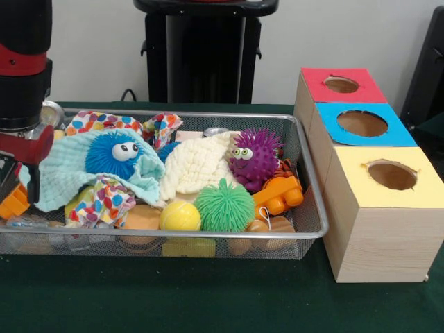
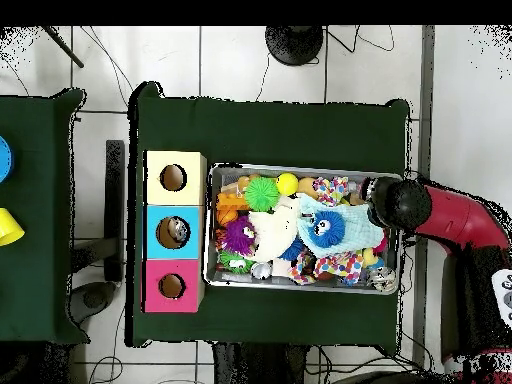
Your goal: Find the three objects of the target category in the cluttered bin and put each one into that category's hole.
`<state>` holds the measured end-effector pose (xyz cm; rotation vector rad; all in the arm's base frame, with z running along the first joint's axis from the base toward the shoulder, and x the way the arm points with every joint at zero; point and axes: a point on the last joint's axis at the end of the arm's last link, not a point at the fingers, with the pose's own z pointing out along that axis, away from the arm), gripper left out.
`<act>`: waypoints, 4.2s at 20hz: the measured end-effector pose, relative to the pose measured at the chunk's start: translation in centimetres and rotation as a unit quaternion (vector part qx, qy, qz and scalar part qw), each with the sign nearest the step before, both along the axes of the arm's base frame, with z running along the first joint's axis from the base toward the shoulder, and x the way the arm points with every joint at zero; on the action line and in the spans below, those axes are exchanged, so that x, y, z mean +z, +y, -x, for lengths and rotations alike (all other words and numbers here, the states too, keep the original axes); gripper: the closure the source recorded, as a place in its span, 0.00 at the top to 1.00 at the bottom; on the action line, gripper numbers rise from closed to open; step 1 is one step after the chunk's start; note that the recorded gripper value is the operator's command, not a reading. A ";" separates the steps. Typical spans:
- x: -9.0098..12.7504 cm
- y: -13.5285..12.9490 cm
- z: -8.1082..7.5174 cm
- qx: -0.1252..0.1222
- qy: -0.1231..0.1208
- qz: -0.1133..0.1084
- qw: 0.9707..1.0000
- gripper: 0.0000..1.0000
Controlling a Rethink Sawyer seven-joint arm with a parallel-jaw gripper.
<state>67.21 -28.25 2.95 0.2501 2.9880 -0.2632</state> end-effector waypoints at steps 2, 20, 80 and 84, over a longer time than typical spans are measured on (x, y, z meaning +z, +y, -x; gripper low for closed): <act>0.0 -0.4 0.2 -0.003 0.000 0.000 1.000 1.00; 0.0 1.6 -0.5 0.013 0.003 0.004 1.000 1.00; -3.4 1.3 -1.4 0.067 -0.031 -0.031 0.997 0.00; -3.3 1.1 -1.5 0.065 -0.034 -0.034 0.997 0.00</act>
